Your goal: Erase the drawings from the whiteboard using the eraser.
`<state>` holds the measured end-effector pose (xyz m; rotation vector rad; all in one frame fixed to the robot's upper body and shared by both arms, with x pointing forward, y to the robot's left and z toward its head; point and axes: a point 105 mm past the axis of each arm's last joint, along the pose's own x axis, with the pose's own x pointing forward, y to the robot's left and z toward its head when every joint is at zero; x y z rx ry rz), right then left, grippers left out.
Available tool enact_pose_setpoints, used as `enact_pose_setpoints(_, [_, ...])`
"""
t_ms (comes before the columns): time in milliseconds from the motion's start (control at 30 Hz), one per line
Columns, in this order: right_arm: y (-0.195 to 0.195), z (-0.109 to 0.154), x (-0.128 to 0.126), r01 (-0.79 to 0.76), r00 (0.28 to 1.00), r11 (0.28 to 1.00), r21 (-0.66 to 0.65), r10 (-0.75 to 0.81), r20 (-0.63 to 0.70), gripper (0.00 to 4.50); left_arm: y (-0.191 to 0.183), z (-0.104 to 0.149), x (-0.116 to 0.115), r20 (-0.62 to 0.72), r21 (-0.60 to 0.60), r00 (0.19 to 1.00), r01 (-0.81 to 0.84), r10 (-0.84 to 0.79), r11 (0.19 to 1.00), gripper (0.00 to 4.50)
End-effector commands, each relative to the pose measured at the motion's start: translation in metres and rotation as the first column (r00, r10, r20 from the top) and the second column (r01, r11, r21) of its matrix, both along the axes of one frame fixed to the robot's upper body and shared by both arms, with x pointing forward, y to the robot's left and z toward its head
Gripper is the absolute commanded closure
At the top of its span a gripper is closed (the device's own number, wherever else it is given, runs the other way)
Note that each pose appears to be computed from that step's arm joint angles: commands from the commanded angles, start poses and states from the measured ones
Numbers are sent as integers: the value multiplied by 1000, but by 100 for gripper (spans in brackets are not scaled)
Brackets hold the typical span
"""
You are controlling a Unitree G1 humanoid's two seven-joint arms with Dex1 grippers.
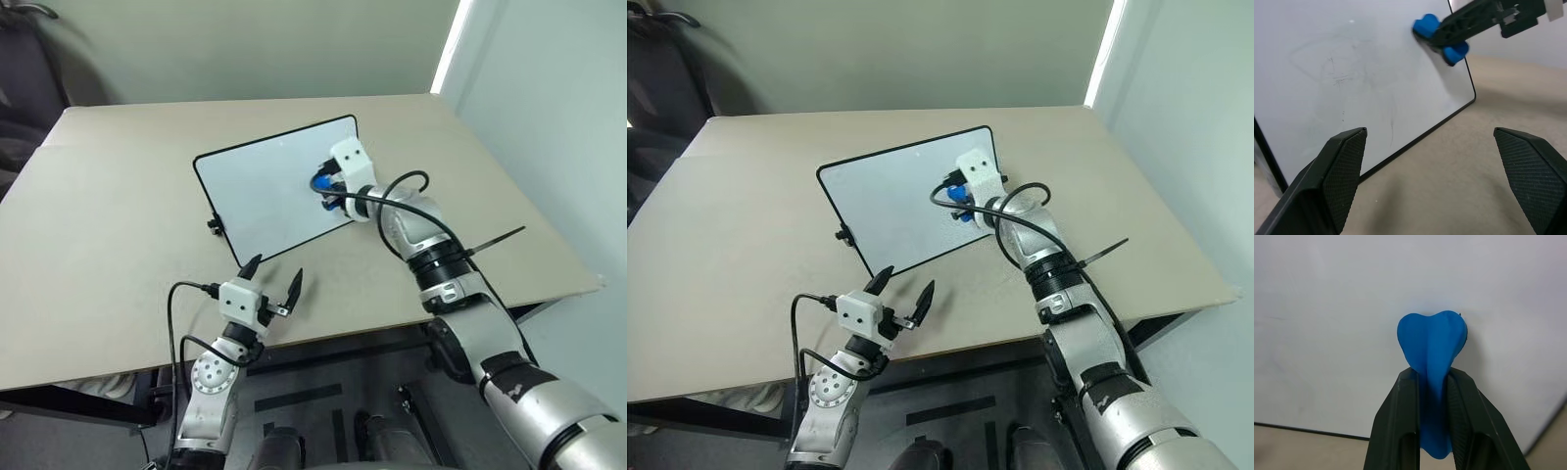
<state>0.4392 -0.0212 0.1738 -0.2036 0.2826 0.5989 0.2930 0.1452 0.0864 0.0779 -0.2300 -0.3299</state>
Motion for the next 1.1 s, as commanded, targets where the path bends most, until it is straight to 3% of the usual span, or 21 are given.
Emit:
enact_pose_setpoints(33, [-7, 18, 6, 33, 998, 999, 20, -34, 48, 379, -2, 11, 1, 42, -3, 999, 11, -11, 1000, 0])
enact_pose_setpoints(367, [-14, 24, -6, 47, 995, 998, 38, -50, 81, 379, -3, 10, 3, 34, 4, 999, 21, -21, 1000, 0])
enact_pose_setpoints(567, [-52, 32, -19, 134, 982, 986, 97, -145, 122, 379, -6, 8, 5, 27, 5, 999, 29, -29, 1000, 0])
enact_pose_setpoints(700, [-100, 3, -24, 278, 959, 956, 90, -282, 35, 379, -9, 6, 5, 25, 4, 999, 32, -32, 999, 0])
enact_pose_setpoints(900, [-141, -40, -35, 386, 920, 922, 4, -385, -76, 379, -11, 4, 5, 21, 4, 999, 35, -35, 999, 0])
enact_pose_setpoints(1067, [-144, -46, -35, 393, 916, 919, 0, -392, -88, 379, -11, 4, 6, 21, 7, 999, 36, -36, 999, 0])
enact_pose_setpoints(1100, [-143, -46, -35, 394, 916, 919, -2, -393, -88, 358, -11, 4, 6, 21, 7, 999, 35, -35, 999, 0])
